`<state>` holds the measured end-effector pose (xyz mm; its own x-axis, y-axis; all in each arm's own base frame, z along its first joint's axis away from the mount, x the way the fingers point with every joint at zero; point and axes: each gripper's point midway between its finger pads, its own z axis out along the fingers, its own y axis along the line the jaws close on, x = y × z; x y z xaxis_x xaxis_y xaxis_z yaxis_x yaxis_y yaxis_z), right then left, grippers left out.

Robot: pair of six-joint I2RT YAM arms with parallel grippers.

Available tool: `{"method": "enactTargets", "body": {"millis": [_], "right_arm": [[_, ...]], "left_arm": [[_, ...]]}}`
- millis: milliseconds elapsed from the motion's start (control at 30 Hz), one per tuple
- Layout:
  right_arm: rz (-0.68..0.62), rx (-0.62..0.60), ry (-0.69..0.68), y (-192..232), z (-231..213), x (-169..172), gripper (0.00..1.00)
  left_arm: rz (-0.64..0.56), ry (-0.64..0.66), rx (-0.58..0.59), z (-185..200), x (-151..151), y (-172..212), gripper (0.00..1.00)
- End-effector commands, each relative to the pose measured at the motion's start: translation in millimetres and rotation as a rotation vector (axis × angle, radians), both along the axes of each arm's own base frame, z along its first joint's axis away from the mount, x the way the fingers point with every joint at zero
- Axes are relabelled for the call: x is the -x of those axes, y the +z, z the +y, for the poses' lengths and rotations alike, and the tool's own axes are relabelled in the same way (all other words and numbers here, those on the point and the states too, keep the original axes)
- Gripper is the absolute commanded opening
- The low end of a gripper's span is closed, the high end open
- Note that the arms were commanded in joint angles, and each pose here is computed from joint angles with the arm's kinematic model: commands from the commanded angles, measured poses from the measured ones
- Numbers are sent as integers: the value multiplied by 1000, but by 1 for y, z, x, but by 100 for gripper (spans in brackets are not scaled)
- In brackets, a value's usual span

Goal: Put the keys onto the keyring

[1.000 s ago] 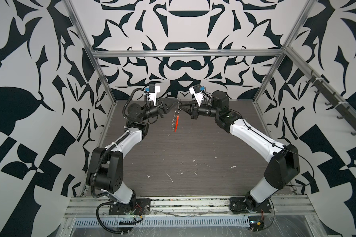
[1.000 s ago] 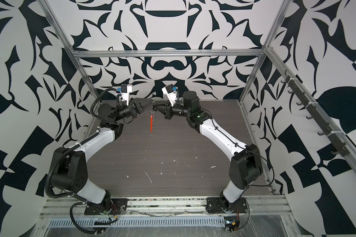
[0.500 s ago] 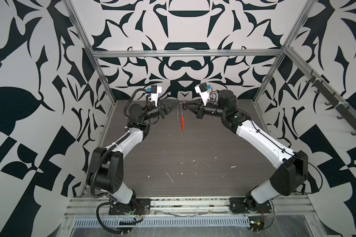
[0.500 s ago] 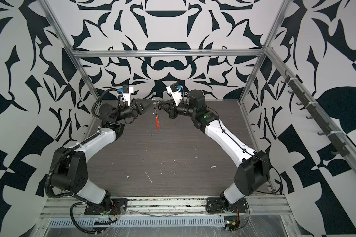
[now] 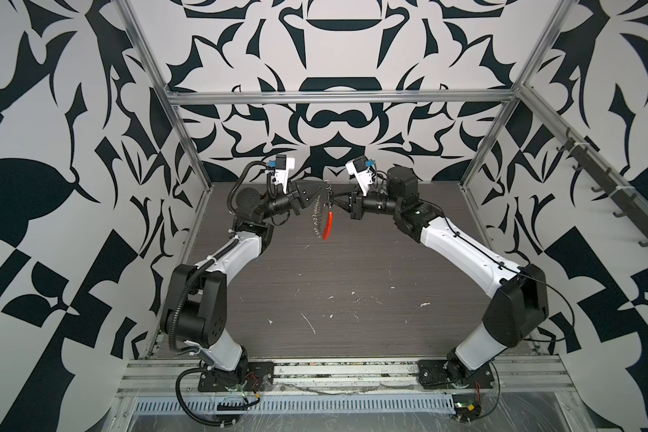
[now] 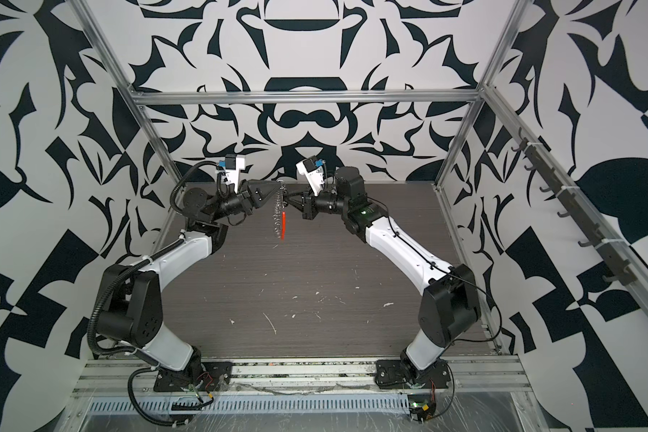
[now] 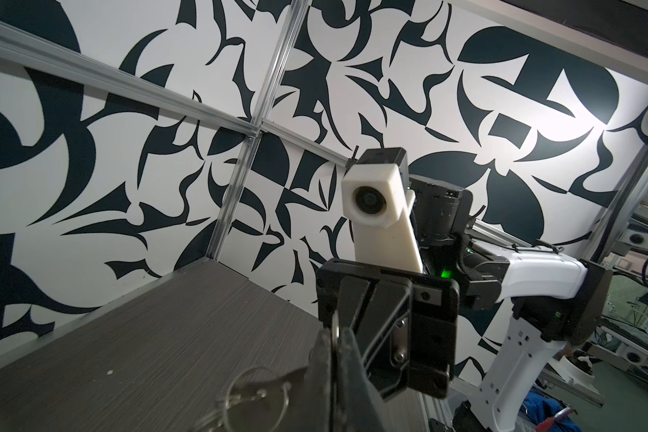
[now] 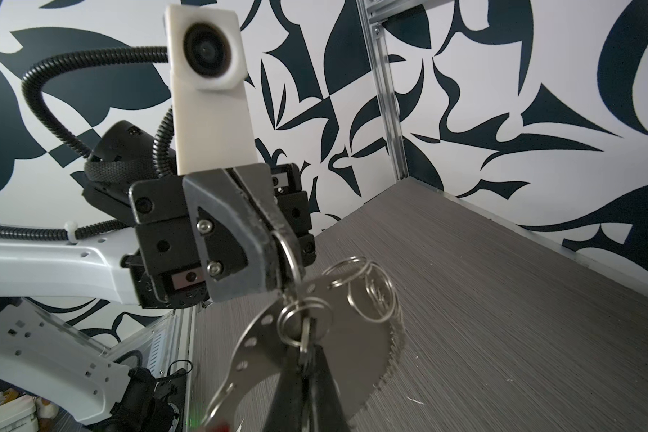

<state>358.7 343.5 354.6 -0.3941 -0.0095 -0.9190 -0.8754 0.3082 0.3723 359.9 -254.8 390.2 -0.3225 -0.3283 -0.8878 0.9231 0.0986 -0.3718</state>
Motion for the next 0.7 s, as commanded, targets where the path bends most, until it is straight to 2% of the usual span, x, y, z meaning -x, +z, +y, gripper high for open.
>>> {"method": "enactTargets", "body": {"millis": [0,367,667], "right_arm": [[-59,-44,32,23,3,9,3],[-39,-19,106,19,26,21,1],[-69,-3,68,18,21,21,1]], "left_arm": [[-78,0,34,2,5,20,0],[-80,-26,38,-5,7,17,0],[-88,-30,29,-5,10,17,0]]}}
